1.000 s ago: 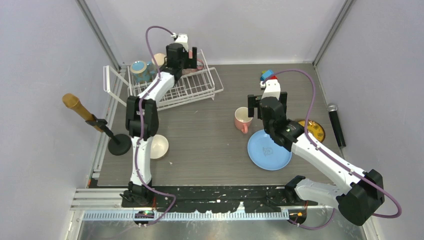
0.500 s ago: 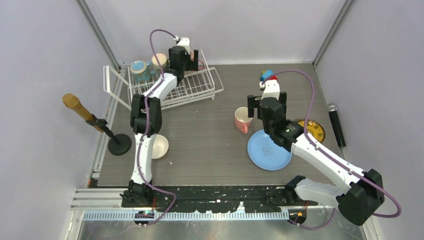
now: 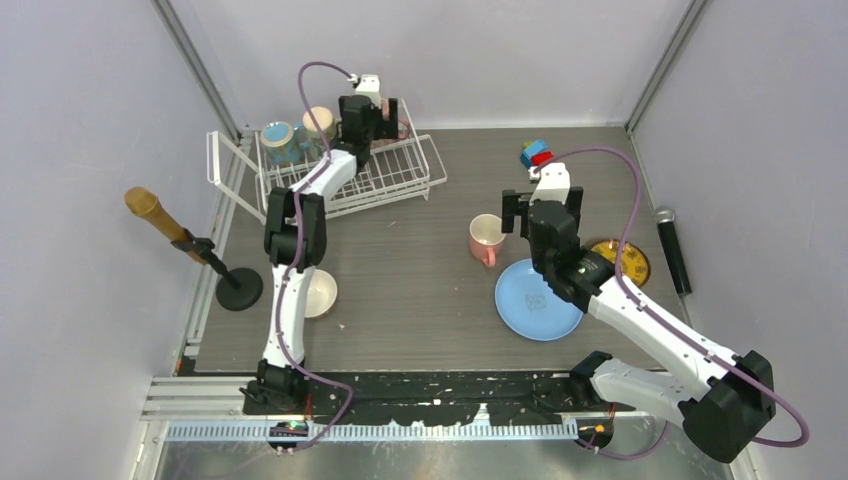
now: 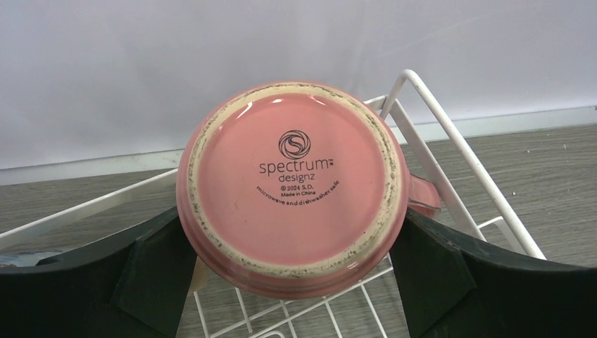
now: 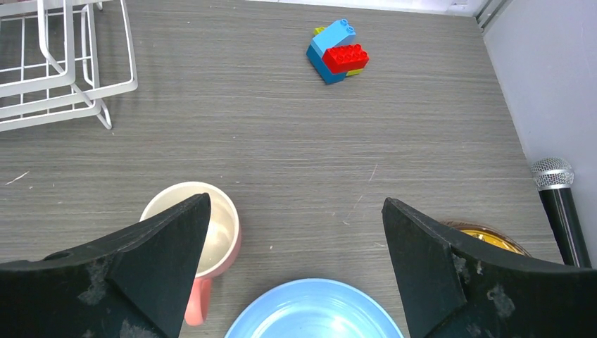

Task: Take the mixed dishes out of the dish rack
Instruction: Pick up the cup from the dish rack.

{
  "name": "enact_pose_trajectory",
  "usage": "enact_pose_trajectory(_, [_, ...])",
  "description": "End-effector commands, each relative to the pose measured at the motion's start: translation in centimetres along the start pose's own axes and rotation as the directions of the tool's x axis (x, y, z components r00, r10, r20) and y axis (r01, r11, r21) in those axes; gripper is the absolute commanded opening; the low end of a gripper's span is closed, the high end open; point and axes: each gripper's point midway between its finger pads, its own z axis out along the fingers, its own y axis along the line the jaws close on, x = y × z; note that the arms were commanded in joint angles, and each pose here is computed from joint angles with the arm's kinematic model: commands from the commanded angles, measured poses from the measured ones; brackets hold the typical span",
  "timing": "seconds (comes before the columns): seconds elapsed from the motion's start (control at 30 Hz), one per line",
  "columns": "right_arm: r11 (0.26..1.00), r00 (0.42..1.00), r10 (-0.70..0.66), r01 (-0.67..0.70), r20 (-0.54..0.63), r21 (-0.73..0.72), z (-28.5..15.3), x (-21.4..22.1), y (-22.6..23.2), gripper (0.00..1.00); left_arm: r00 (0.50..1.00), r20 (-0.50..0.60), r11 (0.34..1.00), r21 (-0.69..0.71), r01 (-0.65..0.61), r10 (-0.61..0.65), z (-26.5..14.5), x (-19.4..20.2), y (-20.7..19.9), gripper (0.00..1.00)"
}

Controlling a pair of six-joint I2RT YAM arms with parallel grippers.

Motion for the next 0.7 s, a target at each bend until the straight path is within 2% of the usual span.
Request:
enact_pose_trajectory(0.0, [0.999,0.997,0.04,-0.041,0.062,0.013,-0.1,-1.6,-0.4,0.99,0.99,0.137,0.999,0.012,0.042,-0.043,0.3,-3.2,0.1,0.98])
enact_pose_trajectory(0.07, [0.999,0.997,0.038,-0.039,0.061,0.015,-0.2,-1.5,-0.4,0.99,0.985,0.165,0.999,0.023,0.043,-0.046,0.2,-3.6,0.0,0.85])
enact_pose_trajectory(0.13, [0.999,0.997,0.039,-0.04,0.062,0.016,-0.2,-1.5,-0.5,0.99,0.98,0.191,0.998,0.037,0.043,-0.049,-0.2,-4.1,-0.2,0.68])
enact_pose_trajectory(0.23, [0.999,0.996,0.047,-0.049,0.073,0.015,-0.3,-1.7,-0.6,0.99,0.976,0.214,0.998,0.044,0.043,-0.052,-0.8,-4.3,-0.2,0.33])
enact_pose_trajectory(0.27, [0.999,0.996,0.048,-0.049,0.073,0.015,-0.4,-1.6,-0.6,0.99,0.973,0.225,0.998,0.047,0.044,-0.054,-1.1,-4.6,-0.3,0.26])
enact_pose_trajectory(0.37, [0.998,0.995,0.054,-0.055,0.08,0.011,-0.5,-1.8,-0.7,0.99,0.966,0.252,0.998,0.052,0.046,-0.058,-1.9,-5.5,-0.2,0.15])
enact_pose_trajectory(0.47, [0.998,0.995,0.058,-0.059,0.083,0.008,-0.6,-1.8,-0.7,0.99,0.958,0.281,0.998,0.056,0.044,-0.057,-2.8,-6.6,-0.2,0.11])
enact_pose_trajectory(0.53, [0.998,0.995,0.059,-0.059,0.082,0.007,-0.6,-1.8,-0.7,0.99,0.95,0.307,0.998,0.05,0.044,-0.057,-3.5,-7.4,0.0,0.04])
enact_pose_trajectory(0.67, [0.998,0.994,0.064,-0.065,0.086,0.005,-0.7,-1.9,-0.7,0.99,0.93,0.362,0.998,0.046,0.047,-0.061,-4.9,-9.0,0.2,0.0])
